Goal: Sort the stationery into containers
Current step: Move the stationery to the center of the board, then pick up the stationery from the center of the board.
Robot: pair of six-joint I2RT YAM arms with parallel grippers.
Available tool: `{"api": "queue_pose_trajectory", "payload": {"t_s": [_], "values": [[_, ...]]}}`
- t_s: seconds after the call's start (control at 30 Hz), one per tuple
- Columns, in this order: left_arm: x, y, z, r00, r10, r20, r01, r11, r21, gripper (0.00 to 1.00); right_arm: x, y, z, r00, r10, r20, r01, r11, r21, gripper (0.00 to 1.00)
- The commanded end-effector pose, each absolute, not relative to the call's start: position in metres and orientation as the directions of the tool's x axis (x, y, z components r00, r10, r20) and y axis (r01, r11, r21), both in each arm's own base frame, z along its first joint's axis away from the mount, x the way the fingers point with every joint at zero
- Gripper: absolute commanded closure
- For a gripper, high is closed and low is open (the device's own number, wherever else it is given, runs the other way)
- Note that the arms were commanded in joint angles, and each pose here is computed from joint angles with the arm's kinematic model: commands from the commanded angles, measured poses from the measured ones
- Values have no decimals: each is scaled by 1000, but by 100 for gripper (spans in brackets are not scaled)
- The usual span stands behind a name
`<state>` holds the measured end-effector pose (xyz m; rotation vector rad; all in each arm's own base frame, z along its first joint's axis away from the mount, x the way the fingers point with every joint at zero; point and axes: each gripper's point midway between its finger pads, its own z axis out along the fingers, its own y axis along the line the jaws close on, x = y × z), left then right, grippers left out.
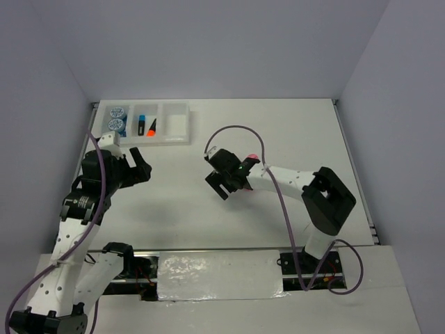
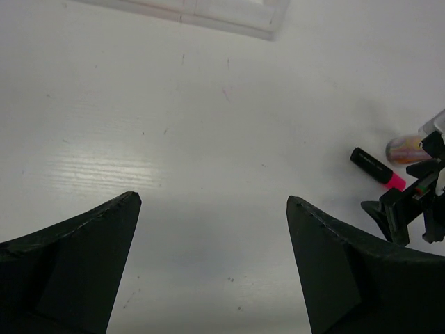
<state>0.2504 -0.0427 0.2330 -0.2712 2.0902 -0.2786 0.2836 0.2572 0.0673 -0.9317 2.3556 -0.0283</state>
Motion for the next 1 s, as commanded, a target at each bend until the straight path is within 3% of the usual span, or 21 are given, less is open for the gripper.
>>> {"api": "queue_pose_trajectory", "payload": {"t_s": [0.0,0.2,0.67,0.77,0.87,0.97], "values": [[259,-47,227,-473,-306,-826,-51,946,-321,1,289,246,56,-588,-678,-441,-645,722,-251,6],[251,-49,241,-422,-317,-849,-22,940,-340,0,303,245,38,-600,-700,-388,-652,709,-270,6],[248,-55,239,-431,-304,-850,3,941,-338,1,276,249,12,-658,-674,-336,-717,698,2,10],[249,-55,239,-432,-304,-849,1,941,-337,1,269,253,14,-670,-657,-345,-712,701,48,24],[249,-54,239,-432,-307,-848,-8,942,-337,1,266,257,16,-697,-617,-365,-681,729,69,49],[249,-55,237,-433,-312,-846,-10,940,-342,1,253,259,10,-723,-586,-366,-654,751,88,56]]}}
